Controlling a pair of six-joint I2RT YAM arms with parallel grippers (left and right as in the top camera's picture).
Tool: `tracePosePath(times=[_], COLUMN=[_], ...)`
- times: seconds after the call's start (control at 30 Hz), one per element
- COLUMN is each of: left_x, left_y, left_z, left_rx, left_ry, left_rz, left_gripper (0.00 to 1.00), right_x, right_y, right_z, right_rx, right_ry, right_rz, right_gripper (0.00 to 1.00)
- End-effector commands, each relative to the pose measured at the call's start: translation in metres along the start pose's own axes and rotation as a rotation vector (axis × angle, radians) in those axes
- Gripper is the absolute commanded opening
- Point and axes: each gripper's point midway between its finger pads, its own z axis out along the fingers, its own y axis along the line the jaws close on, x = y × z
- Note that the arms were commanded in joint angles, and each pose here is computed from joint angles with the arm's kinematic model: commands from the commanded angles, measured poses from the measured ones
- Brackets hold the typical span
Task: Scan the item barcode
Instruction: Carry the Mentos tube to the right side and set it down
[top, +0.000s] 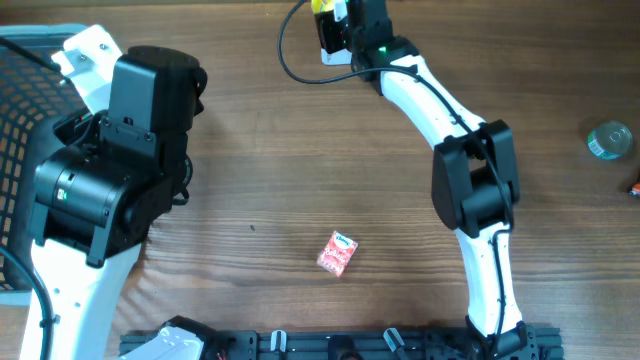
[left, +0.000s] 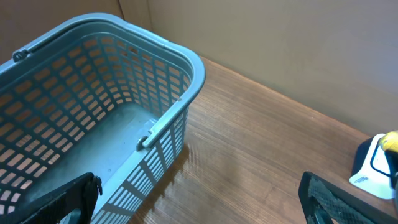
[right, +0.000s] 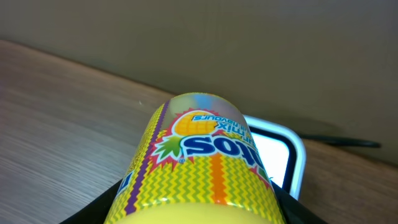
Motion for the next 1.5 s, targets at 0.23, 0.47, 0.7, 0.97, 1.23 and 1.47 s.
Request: tracePosePath(times=[0.23, 0.47, 0.7, 0.97, 1.23, 1.47], left_x=[-0.006, -0.005, -0.003, 0.0, 0.015, 0.095], left_y=[0.011, 0.012, 0.014, 0.018, -0.014, -0.134], left_z=[0.001, 0.001, 0.001, 0.001, 0.011, 0.029], left_rx=[-0.06, -0.065, -0.07, -0.086, 0.012, 0.225], left_ry=[-0.037, -0.031, -0.025, -0.016, 0.066, 0.288], left_rz=[-0.019, -0.011, -0.001, 0.017, -0.004, 0.175], left_gripper=[1.0, 1.0, 1.0, 1.0, 1.0, 1.0], right_x=[-0.009, 0.004, 0.008, -0.098, 0.002, 0.133], right_y=[-0.027, -0.037, -0.036, -0.052, -0.215, -0.4], right_z=[0.022, 0.025, 0.023, -0.075, -0.207, -0.322], right_rx=[0.113, 0.161, 0.158, 0.244, 0.613, 0.913], right_ry=[-0.121, -0.079, -0.053, -0.185, 0.312, 0.38], right_rz=[-0.047, -0.038, -0.039, -0.03, 0.234, 0.759], right_gripper=[0.36, 0.34, 0.34, 0.35, 0.38, 0.36])
